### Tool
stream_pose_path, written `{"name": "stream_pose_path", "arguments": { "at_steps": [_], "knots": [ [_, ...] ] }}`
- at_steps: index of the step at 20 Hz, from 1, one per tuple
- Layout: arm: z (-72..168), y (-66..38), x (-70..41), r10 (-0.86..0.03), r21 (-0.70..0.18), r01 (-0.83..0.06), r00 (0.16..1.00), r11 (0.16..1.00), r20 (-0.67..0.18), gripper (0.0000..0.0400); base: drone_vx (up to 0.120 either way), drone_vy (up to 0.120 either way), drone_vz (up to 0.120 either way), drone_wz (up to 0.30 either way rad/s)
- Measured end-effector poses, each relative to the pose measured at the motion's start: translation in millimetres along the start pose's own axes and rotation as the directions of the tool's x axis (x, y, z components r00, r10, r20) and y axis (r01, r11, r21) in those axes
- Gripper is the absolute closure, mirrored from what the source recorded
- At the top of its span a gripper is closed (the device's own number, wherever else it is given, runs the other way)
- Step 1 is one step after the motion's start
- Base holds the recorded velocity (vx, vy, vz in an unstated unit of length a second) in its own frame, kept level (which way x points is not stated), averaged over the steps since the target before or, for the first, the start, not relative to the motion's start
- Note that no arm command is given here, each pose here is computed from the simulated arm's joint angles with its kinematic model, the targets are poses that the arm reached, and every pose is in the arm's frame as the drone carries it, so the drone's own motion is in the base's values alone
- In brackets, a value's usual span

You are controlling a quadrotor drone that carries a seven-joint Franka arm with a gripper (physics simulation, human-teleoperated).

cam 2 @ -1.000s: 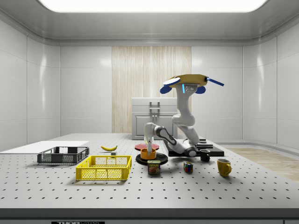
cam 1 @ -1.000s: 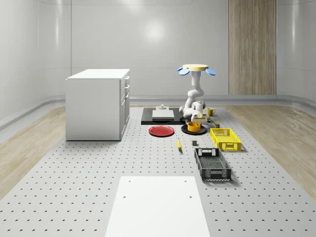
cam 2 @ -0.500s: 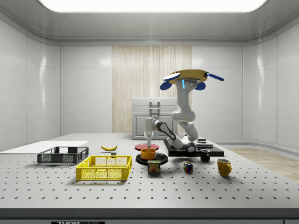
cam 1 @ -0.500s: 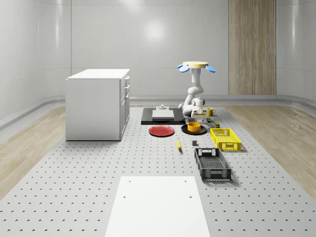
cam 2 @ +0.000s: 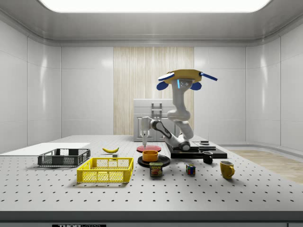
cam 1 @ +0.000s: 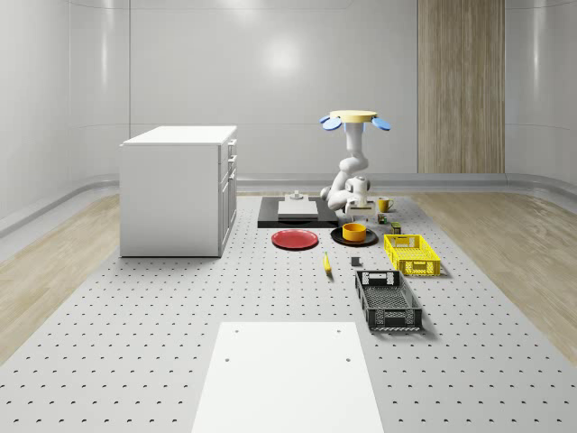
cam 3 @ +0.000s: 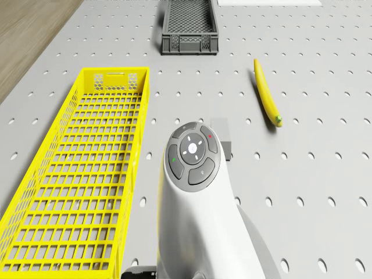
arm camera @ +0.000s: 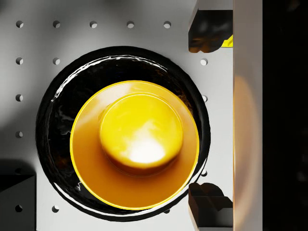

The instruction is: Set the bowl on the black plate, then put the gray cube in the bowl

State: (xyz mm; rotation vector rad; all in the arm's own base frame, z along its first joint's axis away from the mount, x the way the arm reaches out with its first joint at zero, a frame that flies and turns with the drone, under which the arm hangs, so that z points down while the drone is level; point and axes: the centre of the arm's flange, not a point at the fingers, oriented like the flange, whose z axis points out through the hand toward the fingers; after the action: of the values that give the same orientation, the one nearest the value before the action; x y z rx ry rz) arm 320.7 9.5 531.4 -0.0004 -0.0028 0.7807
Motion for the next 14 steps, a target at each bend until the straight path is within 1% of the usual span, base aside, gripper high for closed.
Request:
{"name": "stream_pose_path", "arguments": {
  "at_steps": [5, 6, 13, 14],
  "knots": [
    [-0.2, 0.0, 0.0, 0.001, 0.0, -0.001, 1.0, 1.0, 0.0, 0.0, 0.12, -0.12, 0.0, 0.0],
    [-0.2, 0.0, 0.0, 0.001, 0.0, -0.001, 1.0, 1.0, 0.0, 0.0, 0.12, -0.04, 0.0, 0.0],
    [-0.2, 0.0, 0.0, 0.002, 0.0, -0.002, 1.0, 1.0, 0.0, 0.0, 0.12, 0.0, 0.0, 0.0],
    [-0.2, 0.0, 0.0, 0.002, 0.0, -0.002, 1.0, 1.0, 0.0, 0.0, 0.12, -0.08, 0.0, 0.0]
  ]
}}
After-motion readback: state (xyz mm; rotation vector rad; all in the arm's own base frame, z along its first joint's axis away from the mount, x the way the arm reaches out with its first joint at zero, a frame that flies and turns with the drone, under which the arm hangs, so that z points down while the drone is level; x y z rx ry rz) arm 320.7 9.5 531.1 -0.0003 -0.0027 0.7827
